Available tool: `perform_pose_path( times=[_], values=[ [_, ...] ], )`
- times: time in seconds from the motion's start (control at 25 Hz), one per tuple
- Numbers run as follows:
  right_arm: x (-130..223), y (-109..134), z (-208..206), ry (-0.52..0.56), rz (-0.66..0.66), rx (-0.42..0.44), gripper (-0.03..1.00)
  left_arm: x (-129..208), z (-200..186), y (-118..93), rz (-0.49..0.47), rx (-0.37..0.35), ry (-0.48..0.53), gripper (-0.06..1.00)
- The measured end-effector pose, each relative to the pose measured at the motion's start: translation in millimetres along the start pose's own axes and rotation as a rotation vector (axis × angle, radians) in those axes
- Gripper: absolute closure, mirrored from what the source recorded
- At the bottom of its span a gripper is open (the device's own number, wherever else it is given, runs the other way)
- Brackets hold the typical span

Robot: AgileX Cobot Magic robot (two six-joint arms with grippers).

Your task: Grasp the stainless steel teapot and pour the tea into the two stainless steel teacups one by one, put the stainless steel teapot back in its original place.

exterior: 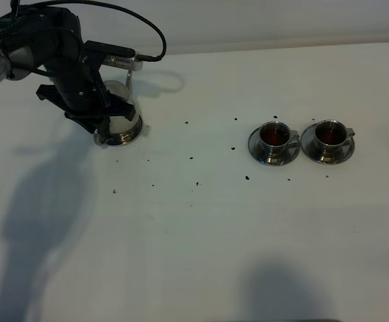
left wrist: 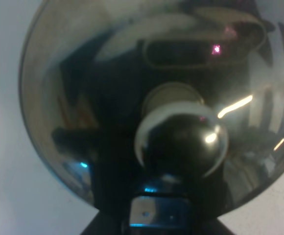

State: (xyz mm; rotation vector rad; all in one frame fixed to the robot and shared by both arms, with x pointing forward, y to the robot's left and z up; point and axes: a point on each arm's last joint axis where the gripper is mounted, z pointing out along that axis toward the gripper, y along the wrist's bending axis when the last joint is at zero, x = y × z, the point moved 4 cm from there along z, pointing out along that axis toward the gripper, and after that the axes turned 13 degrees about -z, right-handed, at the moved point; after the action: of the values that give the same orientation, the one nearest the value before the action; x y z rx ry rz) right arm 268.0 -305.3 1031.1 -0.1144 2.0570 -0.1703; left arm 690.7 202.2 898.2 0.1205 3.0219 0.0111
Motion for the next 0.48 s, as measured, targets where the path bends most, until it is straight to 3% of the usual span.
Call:
perform_pose_path(
  times=[0.48],
  values=[
    [0.0,0.0,0.0,0.0,-0.001,0.0,0.67,4.6,-0.1,-1.0,-0.005,0.007,0.035,0.72]
  ],
)
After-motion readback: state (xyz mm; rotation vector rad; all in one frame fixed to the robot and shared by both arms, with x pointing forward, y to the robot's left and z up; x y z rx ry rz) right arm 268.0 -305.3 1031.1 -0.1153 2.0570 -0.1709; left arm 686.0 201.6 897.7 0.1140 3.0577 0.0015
